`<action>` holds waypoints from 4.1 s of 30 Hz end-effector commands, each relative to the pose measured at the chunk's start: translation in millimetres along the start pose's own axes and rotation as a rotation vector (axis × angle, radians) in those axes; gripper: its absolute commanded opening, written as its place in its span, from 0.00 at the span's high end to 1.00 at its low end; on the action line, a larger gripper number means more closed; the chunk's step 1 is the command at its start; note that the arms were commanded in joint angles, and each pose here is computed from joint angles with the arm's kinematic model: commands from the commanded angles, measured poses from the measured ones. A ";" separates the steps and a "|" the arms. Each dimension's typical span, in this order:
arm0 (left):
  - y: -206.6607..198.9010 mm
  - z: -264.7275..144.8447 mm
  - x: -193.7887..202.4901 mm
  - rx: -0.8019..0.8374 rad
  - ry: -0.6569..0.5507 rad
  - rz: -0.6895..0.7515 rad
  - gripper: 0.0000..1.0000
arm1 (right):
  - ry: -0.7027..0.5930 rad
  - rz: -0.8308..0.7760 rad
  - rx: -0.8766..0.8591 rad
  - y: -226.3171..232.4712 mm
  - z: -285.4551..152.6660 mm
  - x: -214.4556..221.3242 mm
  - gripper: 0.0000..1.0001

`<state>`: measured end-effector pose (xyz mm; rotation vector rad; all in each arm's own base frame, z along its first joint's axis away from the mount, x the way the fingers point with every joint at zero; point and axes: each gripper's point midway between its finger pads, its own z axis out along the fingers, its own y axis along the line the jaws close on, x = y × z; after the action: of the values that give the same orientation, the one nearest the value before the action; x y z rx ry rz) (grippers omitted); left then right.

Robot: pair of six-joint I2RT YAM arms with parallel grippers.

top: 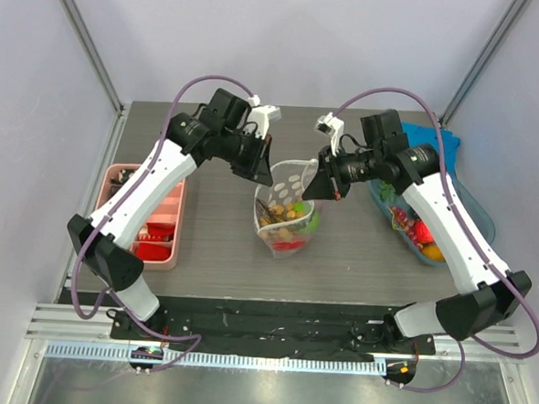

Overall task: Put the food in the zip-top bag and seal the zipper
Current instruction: Adjust the zipper food storage bag at the center of the board, then adjust the fake fruit in the zipper food storage bag, then pick up the fake fruit from the bin.

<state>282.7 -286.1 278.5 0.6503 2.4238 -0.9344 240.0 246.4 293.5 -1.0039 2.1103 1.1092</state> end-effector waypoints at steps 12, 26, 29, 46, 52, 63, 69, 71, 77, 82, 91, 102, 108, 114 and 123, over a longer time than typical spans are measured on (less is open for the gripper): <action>20.8 9.7 39.9 -0.117 0.217 0.065 1.00 | -0.023 -0.013 0.090 -34.0 2.2 4.6 0.61; 18.6 18.1 33.6 -0.063 0.210 -0.014 1.00 | -0.222 -0.437 -0.051 59.5 20.2 -33.9 0.43; 17.6 17.9 30.6 -0.062 0.202 -0.013 1.00 | -0.193 -0.467 -0.063 64.3 43.4 -26.6 0.43; 14.9 14.9 30.9 -0.052 0.196 -0.005 1.00 | -0.131 -0.476 0.021 43.1 102.6 -10.6 0.58; 15.0 14.0 31.6 -0.052 0.188 0.000 1.00 | -0.122 -0.461 0.059 38.1 97.4 -7.7 0.77; 13.5 14.5 30.3 -0.043 0.182 -0.007 1.00 | -0.257 -0.074 0.073 30.0 50.1 -51.0 0.99; 13.0 13.9 29.8 -0.043 0.178 -0.008 1.00 | -0.159 0.266 0.131 -12.7 54.8 -19.8 0.99; 13.5 14.1 30.1 -0.043 0.180 -0.012 1.00 | -0.147 0.330 0.136 -14.5 58.4 -12.9 0.99; 14.1 14.4 31.2 -0.045 0.181 -0.014 1.00 | -0.158 0.279 0.340 -46.7 51.1 -6.5 0.99; 15.7 15.7 31.4 -0.048 0.184 -0.019 1.00 | -0.174 0.045 0.493 -54.7 43.7 -13.5 0.86; 15.9 14.6 30.9 -0.052 0.182 -0.018 1.00 | -0.196 -0.196 0.584 -46.7 40.1 -28.8 0.33; 17.0 13.8 24.5 -0.057 0.152 -0.004 1.00 | -0.313 -0.247 0.480 -17.9 -68.2 -75.1 0.06; 14.5 12.7 19.8 -0.049 0.126 0.005 1.00 | -0.054 0.057 0.622 -113.3 -127.5 20.3 0.06; 11.3 12.4 17.4 -0.036 0.110 0.001 1.00 | 0.156 0.446 0.800 -192.6 -206.0 145.6 0.13; 9.3 16.9 16.5 -0.014 0.099 -0.008 1.00 | 0.206 0.702 1.002 -250.2 -242.1 245.5 0.11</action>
<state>277.4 -283.5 227.7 0.6979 2.6265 -0.8508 261.2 -126.5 128.1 0.1301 2.8165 0.2015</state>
